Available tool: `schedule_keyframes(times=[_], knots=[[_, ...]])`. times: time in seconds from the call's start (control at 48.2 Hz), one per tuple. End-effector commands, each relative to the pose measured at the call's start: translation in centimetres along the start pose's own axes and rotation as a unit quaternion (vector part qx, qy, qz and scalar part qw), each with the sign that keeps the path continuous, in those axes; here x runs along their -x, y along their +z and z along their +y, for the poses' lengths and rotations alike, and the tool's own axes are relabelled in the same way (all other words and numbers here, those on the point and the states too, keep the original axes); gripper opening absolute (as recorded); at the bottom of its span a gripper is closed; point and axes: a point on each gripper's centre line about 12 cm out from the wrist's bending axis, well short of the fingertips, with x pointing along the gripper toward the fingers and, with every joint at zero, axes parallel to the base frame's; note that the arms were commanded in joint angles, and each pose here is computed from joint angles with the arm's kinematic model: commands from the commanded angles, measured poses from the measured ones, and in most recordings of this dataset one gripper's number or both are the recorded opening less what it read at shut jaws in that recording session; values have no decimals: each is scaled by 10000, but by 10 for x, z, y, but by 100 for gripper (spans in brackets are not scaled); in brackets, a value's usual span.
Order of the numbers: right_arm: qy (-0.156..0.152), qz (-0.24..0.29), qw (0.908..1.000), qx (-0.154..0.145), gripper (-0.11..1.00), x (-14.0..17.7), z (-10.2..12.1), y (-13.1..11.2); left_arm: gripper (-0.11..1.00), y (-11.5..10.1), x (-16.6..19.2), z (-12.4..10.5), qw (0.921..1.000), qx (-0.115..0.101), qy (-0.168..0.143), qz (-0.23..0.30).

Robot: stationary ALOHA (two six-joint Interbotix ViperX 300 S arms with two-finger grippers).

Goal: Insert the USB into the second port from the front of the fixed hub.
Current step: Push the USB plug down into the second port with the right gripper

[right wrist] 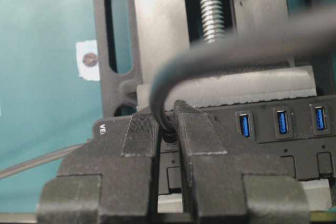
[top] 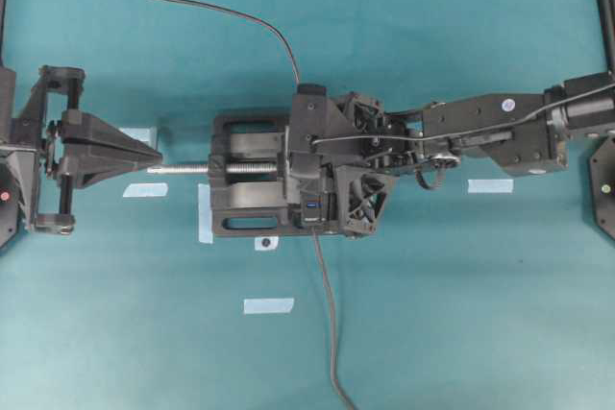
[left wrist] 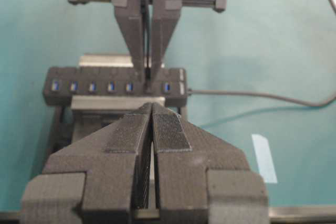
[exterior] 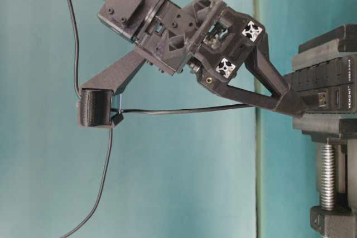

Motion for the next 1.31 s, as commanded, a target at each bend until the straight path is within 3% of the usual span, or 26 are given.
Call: schedule_keyframes(times=[0.0,0.56,1.1,1.286], knots=[[6,47,10000,-3,7,2,1,1,0,5,0,-1,10000,6,-11,-92],[21,380,9992,88,7,-15,7,-14,0,5,0,-1,10000,6,-11,-92],[45,244,9996,93,8,-8,9,-7,0,4,0,0,10000,6,-10,-84],[38,128,9999,26,16,-2,6,-1,0,4,0,0,10000,-2,-10,-76]])
